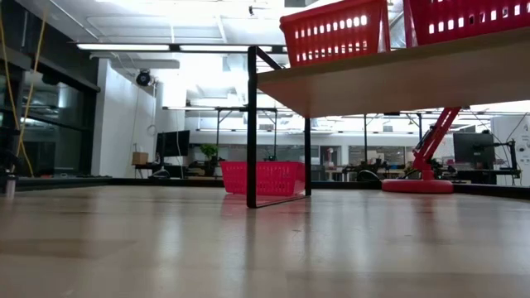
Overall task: Stack baskets on shelf by color
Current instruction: Stack the orange bin on the orange bins on the shelf
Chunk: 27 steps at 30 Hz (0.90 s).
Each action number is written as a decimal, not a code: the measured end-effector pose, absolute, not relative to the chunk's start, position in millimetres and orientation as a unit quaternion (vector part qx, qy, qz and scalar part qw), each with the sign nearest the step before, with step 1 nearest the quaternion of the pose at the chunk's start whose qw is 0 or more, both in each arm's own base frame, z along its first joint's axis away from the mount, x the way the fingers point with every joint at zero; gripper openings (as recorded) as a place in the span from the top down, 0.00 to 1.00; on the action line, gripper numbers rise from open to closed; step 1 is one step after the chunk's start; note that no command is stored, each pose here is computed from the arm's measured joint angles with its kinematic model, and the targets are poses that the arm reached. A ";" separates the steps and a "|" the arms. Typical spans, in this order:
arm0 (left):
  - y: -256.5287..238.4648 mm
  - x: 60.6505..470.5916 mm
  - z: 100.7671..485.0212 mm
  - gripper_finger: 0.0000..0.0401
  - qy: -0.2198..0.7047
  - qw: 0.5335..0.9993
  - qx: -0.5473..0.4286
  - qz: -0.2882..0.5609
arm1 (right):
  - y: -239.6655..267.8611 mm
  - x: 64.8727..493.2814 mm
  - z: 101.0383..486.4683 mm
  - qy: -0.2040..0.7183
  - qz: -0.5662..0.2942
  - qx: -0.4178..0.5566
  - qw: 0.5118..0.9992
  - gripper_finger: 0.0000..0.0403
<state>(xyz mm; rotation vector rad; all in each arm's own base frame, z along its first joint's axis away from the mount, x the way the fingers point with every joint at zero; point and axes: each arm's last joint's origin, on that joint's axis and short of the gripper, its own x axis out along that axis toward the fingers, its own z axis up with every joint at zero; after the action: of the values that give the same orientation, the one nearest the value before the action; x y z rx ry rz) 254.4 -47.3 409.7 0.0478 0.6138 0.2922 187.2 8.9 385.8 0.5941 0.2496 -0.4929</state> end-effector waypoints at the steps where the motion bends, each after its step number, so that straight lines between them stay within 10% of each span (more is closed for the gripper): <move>1: -44.4 260.0 415.5 1.00 0.285 0.947 0.032 0.147 | 8.8 186.8 386.1 0.120 -0.241 0.289 0.919 1.00; 27: -4.8 370.9 394.4 1.00 0.295 0.869 0.377 0.126 | 8.4 186.2 386.3 0.115 -0.248 0.296 0.915 1.00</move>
<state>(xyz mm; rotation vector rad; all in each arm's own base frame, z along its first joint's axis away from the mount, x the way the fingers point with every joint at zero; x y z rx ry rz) 370.9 -4.8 394.4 0.7896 0.6174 0.2628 186.2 8.4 386.3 0.6084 0.2372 -0.5098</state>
